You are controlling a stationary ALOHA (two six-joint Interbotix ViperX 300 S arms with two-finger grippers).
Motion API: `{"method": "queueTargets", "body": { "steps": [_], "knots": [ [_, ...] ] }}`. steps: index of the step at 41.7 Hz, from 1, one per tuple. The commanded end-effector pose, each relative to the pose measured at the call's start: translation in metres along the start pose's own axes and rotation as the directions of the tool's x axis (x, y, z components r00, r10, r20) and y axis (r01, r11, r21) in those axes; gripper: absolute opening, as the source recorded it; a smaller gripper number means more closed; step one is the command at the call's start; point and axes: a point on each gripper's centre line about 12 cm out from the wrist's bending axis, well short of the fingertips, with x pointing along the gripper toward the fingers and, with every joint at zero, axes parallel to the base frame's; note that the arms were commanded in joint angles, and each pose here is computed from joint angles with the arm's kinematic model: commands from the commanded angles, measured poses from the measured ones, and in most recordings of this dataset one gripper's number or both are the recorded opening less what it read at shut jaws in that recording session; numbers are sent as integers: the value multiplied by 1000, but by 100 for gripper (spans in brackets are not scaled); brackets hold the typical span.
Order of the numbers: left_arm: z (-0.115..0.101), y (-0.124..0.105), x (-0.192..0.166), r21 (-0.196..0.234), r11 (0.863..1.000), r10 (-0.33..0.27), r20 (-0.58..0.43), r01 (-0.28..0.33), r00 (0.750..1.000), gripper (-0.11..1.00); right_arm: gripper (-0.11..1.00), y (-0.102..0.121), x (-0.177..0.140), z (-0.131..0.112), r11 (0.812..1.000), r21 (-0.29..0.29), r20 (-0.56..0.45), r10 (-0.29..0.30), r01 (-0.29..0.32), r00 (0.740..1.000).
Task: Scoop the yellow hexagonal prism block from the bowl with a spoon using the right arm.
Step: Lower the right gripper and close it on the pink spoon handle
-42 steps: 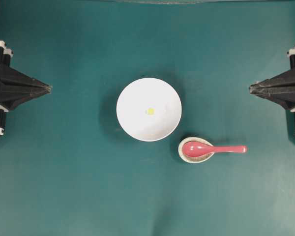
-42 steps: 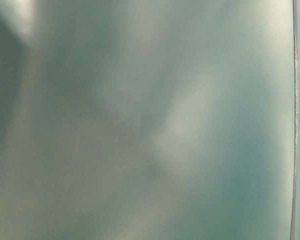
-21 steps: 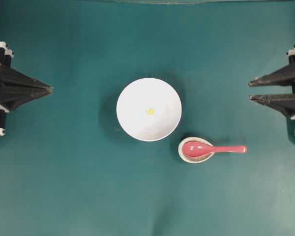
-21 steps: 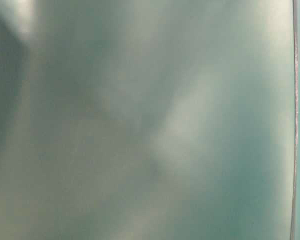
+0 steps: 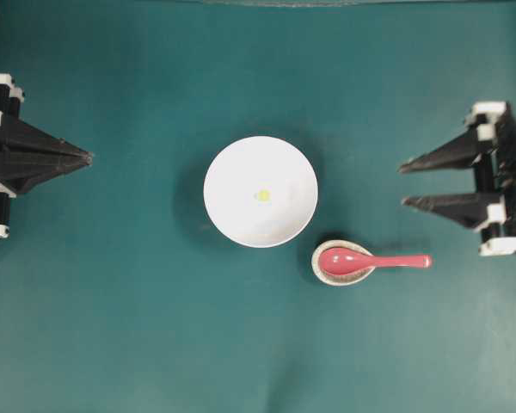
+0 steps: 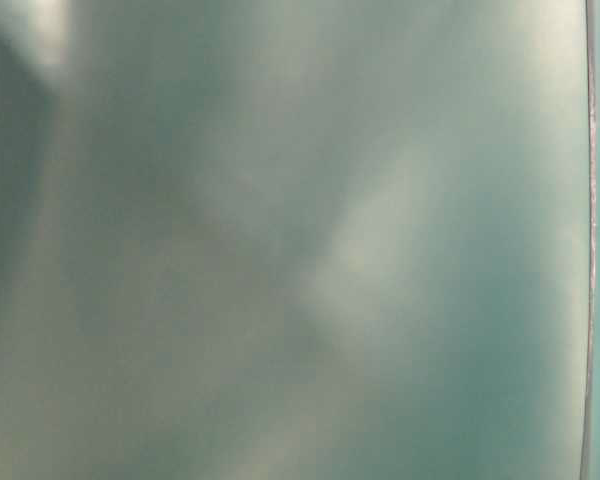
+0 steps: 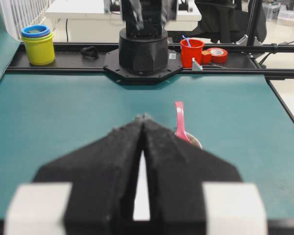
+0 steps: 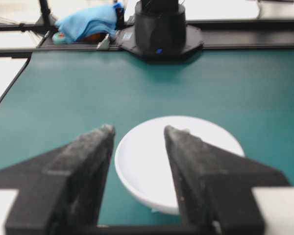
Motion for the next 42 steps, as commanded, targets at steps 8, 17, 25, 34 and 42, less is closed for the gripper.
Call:
{"method": "queueTargets", "body": {
  "steps": [8, 17, 25, 34, 42],
  "knots": [
    [6, 0, 2, 0, 1000, 0, 17, 0, 1000, 0, 52, 6, 11, -33, 999, 46, -23, 2, -1, 1000],
    [6, 0, 2, 0, 1000, 0, 15, 0, 1000, 0, 52, 18, 13, -58, 997, 77, -47, 17, -14, 999],
    [5, 0, 2, 2, 1000, 0, 11, 0, 1000, 0, 52, 28, 11, -78, 995, 102, -68, 6, 1, 998],
    [5, 0, 2, 3, 1000, 0, 11, 0, 1000, 0, 52, 39, 12, -102, 995, 95, -97, -21, 30, 995],
    [5, 0, 2, 5, 1000, 0, 12, 0, 1000, 0, 52, 49, 12, -120, 997, 65, -109, -40, 47, 993]
  ]
}}
